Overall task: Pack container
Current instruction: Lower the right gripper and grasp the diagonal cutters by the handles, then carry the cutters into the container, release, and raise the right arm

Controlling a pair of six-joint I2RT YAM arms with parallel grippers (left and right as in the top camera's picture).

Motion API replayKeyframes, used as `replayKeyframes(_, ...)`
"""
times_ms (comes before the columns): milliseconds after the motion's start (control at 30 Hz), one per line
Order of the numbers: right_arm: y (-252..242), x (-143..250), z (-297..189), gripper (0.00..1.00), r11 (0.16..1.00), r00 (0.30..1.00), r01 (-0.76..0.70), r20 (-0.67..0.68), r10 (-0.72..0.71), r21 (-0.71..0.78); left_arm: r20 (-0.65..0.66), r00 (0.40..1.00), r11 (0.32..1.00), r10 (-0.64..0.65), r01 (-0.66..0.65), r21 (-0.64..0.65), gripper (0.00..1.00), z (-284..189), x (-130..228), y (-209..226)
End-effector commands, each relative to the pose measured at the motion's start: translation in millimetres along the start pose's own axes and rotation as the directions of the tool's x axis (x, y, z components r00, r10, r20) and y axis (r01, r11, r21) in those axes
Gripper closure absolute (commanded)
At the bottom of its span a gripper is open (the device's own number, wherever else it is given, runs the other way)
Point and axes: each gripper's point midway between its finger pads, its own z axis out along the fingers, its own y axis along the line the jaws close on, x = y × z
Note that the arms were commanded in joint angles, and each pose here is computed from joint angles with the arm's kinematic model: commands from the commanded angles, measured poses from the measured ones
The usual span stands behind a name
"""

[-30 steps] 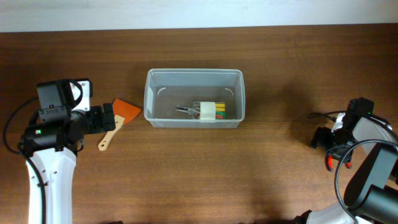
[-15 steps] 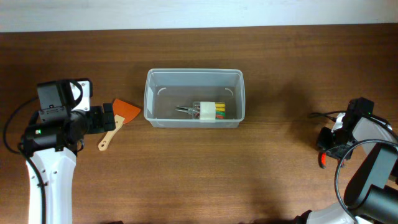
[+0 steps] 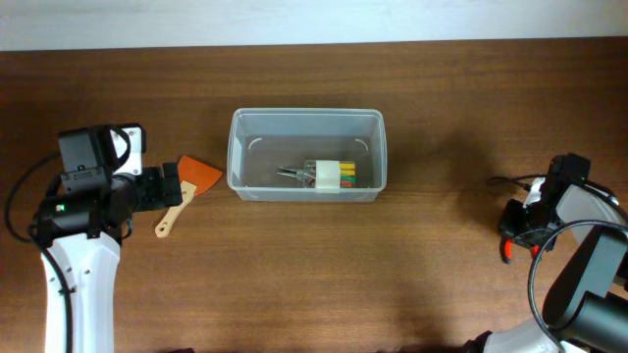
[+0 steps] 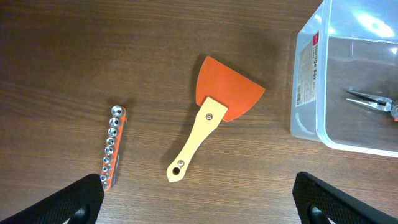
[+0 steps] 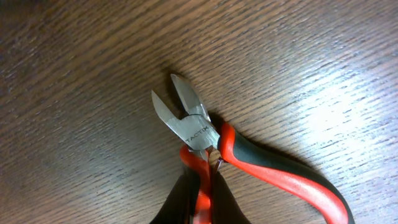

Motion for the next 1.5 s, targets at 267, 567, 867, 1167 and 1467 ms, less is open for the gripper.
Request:
replayKeyframes(267,32,-22,-25,0.96,0.996,0.995,0.085,0.045,-0.084,-0.025,0.035,0.999,1.0,-0.007,0.007,0.009,0.01,-9,-8,-1)
replayKeyframes(567,134,-50,-135,0.96,0.86,0.841,0.51,0.219,-0.495,-0.015,0.036,0.999,1.0,-0.007,0.007,0.009,0.01,-9,-9,-1)
replayKeyframes(867,283,22,-192,0.96,0.271,0.229,0.958,0.327,-0.917,0.09,0.036,0.999,1.0,-0.008,0.008,0.009,0.01,-9,-9,-1)
replayKeyframes(1167,383,64,-138,0.96,-0.008,-0.044,0.995,0.365,-0.93,0.099,0.035,0.999,1.0,-0.007,0.007,0.009,0.01,-9,-8,-1)
replayKeyframes(1467,394,76,-63,0.96,-0.041,-0.027,0.998,0.288,-0.957,-0.04,0.035,0.999,1.0,-0.007,0.007,0.009,0.01,-9,-8,-1)
